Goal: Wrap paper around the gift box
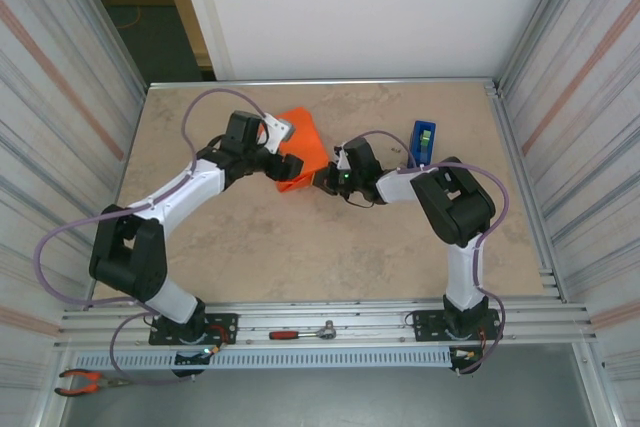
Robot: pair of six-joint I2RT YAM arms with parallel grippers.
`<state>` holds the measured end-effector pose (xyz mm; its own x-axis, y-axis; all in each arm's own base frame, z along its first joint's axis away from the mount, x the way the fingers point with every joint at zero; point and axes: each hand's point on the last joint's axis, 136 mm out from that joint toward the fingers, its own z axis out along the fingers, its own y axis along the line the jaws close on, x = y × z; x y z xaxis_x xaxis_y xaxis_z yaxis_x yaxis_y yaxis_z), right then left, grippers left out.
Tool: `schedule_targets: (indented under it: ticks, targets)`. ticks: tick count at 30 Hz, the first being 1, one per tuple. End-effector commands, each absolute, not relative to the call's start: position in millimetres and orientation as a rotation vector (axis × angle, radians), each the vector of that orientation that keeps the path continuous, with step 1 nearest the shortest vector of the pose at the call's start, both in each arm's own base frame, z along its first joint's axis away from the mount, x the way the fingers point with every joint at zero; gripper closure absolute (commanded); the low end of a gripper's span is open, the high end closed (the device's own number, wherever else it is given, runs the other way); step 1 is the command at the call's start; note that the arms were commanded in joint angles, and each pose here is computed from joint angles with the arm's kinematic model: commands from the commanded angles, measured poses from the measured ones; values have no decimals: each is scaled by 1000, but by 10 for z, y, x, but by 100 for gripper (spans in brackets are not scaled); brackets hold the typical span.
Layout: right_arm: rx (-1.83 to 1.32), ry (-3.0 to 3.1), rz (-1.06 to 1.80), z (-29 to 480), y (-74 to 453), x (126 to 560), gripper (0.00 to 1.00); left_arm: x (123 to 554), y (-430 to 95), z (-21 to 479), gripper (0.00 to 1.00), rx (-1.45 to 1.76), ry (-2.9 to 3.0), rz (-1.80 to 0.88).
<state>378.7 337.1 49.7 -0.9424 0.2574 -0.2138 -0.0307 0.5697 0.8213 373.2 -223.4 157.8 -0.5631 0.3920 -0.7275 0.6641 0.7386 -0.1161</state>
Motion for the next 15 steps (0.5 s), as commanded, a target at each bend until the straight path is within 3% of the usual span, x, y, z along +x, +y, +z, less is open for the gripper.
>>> schedule_targets:
  ticks: [1,6,15]
  targets:
    - [200,2470,1366,536,3403,3863,100,3669,-2225,1443,27,1066,2188,-349]
    - [210,2467,1376,532,3394,3888,100,3595,-2355,1216,27,1222,2128,-226]
    - [231,2469,1374,493,3345,3909,100,3741,-2310,1067,23,1234,2037,68]
